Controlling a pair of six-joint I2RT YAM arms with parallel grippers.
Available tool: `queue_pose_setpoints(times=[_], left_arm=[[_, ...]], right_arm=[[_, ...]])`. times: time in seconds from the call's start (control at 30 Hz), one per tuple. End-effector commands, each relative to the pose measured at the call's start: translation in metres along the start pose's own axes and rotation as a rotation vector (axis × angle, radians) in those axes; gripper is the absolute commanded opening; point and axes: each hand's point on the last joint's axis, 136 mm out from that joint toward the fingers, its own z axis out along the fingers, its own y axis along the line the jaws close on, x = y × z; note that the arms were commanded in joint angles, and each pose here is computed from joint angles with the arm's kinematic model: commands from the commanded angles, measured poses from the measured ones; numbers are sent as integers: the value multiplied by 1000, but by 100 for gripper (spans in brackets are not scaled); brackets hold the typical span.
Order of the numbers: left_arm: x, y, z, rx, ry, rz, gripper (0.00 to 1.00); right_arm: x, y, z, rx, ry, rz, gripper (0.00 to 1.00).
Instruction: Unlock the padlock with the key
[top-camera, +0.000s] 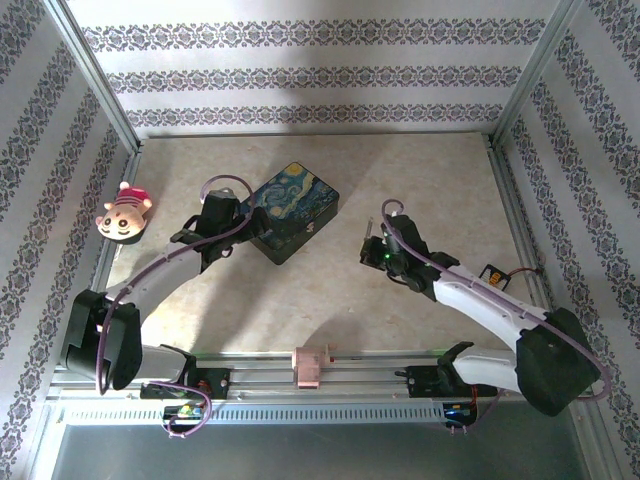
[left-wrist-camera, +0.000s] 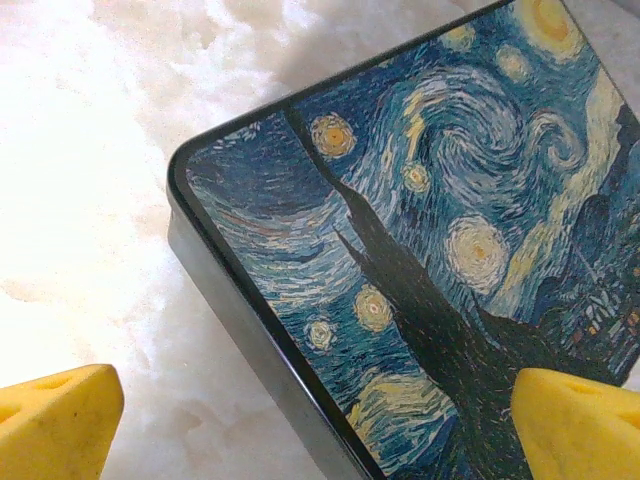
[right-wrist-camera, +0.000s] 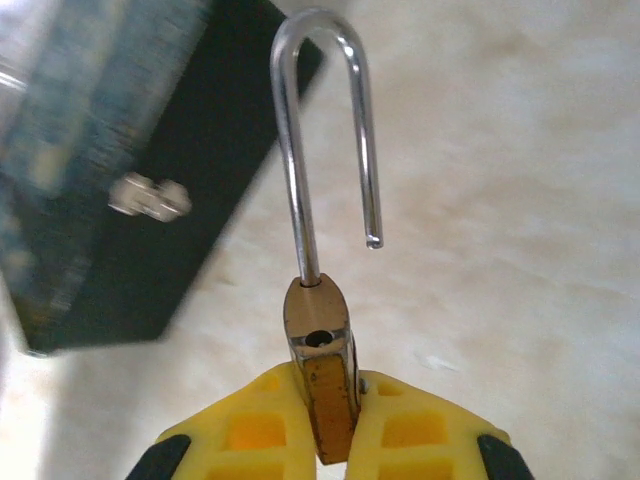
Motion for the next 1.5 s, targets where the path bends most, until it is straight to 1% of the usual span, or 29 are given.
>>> queue_pose_setpoints(times=[0.0,0.1,0.2,0.23,0.3,0.37,0.43,0.7,0.9,1.07,1.27,1.37,1.47], left_arm=[[-2,13,-8,-35,-3,-40,99],[-1,15,-10,-37,-4,-52,99],[1,18,-10,-38,-2,-70,99],[2,18,-10,-36,0,-77,99],[4,19,-10,-32,1,-87,99],[4,21,-10,-33,2,-93,99],[5,22,-10,-35,3,-98,99],[6,24,-8,-33,8,-106,99],[7,25,-7,-29,17,-109,99],[8,27,-5,-31,22,-111,99],[8,28,-2,-31,31,-113,99],[9,27,0,-29,40,-112,99],[9,26,2,-24,48,-111,99]], right_arm=[[28,-25,-11,128,185,-113,0],[25,-33,-17,200,230,-164,0],[16,-49,-23,334,247,-222,0],[13,-52,-24,355,259,-235,0],[13,-47,-19,326,291,-248,0],[14,-32,-10,230,318,-245,0],[15,-21,-2,166,337,-238,0],[25,1,25,7,431,-205,0],[28,-18,43,13,480,-137,0],[25,-40,51,30,487,-64,2],[22,-59,54,53,477,-5,8],[21,-67,51,91,469,-1,17],[20,-75,47,141,461,-7,24]])
